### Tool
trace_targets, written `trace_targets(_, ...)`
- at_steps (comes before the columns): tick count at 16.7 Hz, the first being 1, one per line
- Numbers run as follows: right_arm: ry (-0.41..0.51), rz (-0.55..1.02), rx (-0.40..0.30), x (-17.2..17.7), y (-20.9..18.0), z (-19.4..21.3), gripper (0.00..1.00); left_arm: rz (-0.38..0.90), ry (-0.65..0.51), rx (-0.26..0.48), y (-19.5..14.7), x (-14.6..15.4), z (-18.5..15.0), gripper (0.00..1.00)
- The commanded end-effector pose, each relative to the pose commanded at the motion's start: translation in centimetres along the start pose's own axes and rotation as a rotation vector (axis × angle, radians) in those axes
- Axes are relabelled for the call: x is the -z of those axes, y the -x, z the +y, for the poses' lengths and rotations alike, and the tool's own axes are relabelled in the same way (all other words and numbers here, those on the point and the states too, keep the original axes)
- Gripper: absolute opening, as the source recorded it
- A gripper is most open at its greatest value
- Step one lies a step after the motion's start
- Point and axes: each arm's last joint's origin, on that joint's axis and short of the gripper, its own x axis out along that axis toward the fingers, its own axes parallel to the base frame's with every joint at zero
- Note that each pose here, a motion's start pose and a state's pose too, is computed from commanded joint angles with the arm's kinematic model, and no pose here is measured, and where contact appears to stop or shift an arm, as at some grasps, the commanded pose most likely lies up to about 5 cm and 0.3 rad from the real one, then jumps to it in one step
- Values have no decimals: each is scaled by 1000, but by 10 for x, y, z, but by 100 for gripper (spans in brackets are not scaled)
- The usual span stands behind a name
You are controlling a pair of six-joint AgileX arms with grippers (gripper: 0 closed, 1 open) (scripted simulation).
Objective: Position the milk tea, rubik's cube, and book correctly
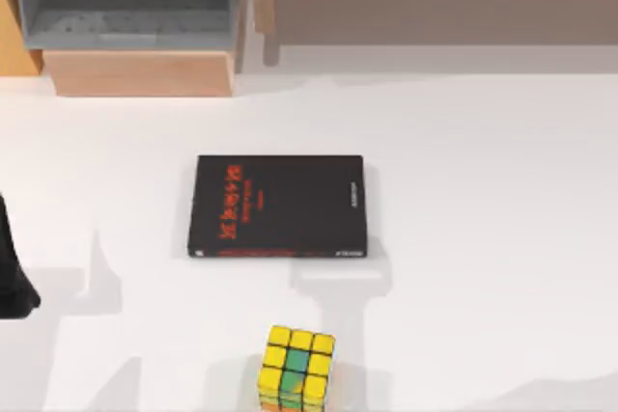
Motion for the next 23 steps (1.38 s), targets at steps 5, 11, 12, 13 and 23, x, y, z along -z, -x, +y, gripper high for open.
trace_targets(5,3,-4,-2,9,-2,0,0,0,0,0,0,0,0,100)
trace_targets(11,3,-4,-2,9,-2,0,38,0,0,0,0,0,0,100)
trace_targets(12,3,-4,-2,9,-2,0,45,0,0,0,0,0,0,100)
trace_targets(13,3,-4,-2,9,-2,0,53,0,0,0,0,0,0,100)
trace_targets(23,3,-4,-2,9,-2,0,100,0,0,0,0,0,0,100)
